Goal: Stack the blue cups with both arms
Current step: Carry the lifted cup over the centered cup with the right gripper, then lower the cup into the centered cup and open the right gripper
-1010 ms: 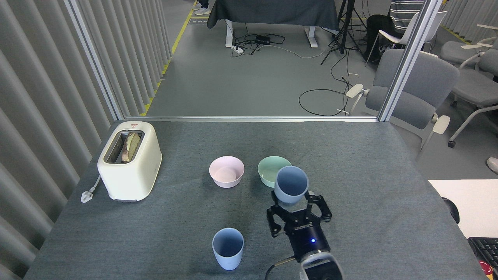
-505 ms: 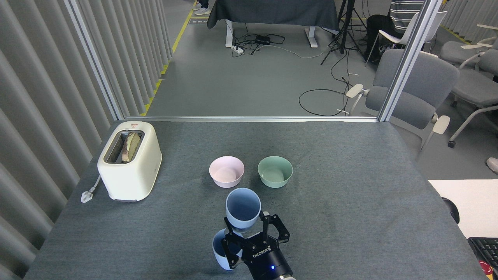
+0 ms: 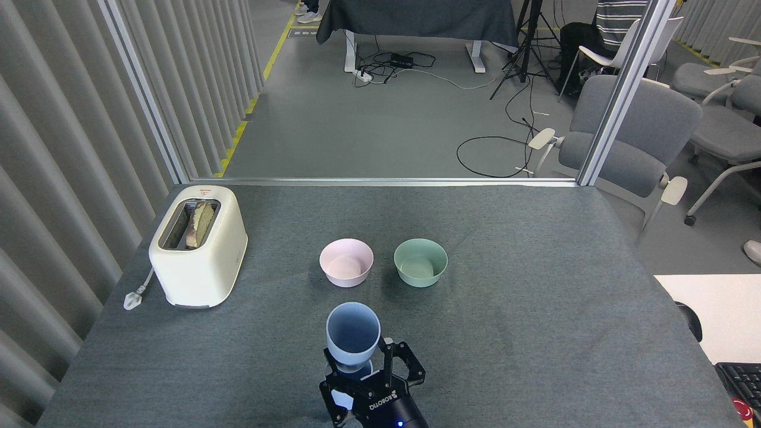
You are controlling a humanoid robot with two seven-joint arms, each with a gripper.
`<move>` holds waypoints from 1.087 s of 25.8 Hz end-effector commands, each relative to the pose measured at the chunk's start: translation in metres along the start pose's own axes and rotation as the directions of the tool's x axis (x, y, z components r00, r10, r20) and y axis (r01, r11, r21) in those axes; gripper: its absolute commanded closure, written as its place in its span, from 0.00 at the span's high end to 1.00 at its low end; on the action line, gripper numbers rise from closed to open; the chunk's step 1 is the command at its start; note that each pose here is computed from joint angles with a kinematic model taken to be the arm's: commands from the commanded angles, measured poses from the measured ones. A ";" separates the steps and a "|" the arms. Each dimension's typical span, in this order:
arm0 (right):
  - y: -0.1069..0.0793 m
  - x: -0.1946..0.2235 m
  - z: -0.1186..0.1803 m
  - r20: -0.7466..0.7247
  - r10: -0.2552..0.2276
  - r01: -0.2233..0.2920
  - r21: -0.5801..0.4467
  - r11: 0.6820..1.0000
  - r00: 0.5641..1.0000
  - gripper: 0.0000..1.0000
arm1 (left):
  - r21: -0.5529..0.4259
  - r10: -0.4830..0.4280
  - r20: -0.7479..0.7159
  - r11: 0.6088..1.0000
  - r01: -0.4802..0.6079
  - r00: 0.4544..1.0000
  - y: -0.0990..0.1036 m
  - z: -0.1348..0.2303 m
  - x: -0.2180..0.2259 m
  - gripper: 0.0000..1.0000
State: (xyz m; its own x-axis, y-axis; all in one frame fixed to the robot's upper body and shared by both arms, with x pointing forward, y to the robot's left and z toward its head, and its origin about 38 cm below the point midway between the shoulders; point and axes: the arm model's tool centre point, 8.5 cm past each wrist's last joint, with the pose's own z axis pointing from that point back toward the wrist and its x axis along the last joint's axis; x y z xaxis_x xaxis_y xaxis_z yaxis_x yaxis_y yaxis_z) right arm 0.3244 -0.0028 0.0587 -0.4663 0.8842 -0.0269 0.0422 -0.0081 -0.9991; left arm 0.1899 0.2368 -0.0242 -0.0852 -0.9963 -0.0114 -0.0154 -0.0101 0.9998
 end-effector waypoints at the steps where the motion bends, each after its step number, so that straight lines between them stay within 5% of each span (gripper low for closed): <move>1: 0.005 -0.001 0.001 -0.001 0.002 -0.002 0.010 1.000 1.000 0.73 | 0.000 0.000 -0.001 1.000 0.000 1.000 0.000 0.000 0.000 1.00; 15: 0.033 0.002 0.006 0.005 0.002 -0.002 0.076 0.997 1.000 0.77 | -0.002 0.001 -0.002 1.000 -0.001 1.000 -0.001 0.000 0.000 1.00; 19: 0.033 0.001 0.007 0.004 -0.003 0.003 0.063 0.998 1.000 0.99 | 0.000 0.001 -0.002 1.000 -0.001 1.000 0.000 0.000 0.000 1.00; 21: 0.031 0.002 0.006 0.005 -0.007 0.007 0.056 0.998 1.000 1.00 | 0.000 0.001 -0.002 1.000 -0.001 1.000 0.000 0.000 0.000 1.00; 24: 0.016 -0.001 0.001 -0.002 -0.010 0.010 -0.014 1.000 1.000 1.00 | 0.001 0.001 -0.001 1.000 -0.001 1.000 0.000 -0.001 0.000 1.00; 28: -0.041 -0.008 -0.004 -0.016 -0.017 0.013 -0.228 0.974 1.000 1.00 | 0.001 0.000 -0.001 1.000 0.000 1.000 0.000 -0.001 0.000 1.00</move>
State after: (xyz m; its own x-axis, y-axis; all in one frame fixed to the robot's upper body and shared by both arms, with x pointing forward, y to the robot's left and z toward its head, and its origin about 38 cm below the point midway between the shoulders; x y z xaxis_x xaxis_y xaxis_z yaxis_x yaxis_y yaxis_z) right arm 0.3269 -0.0051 0.0635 -0.4605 0.8875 -0.0162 0.1218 0.0451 -0.9915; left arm 0.1905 0.2368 -0.0241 -0.0840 -0.9964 -0.0110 -0.0163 -0.0097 0.9998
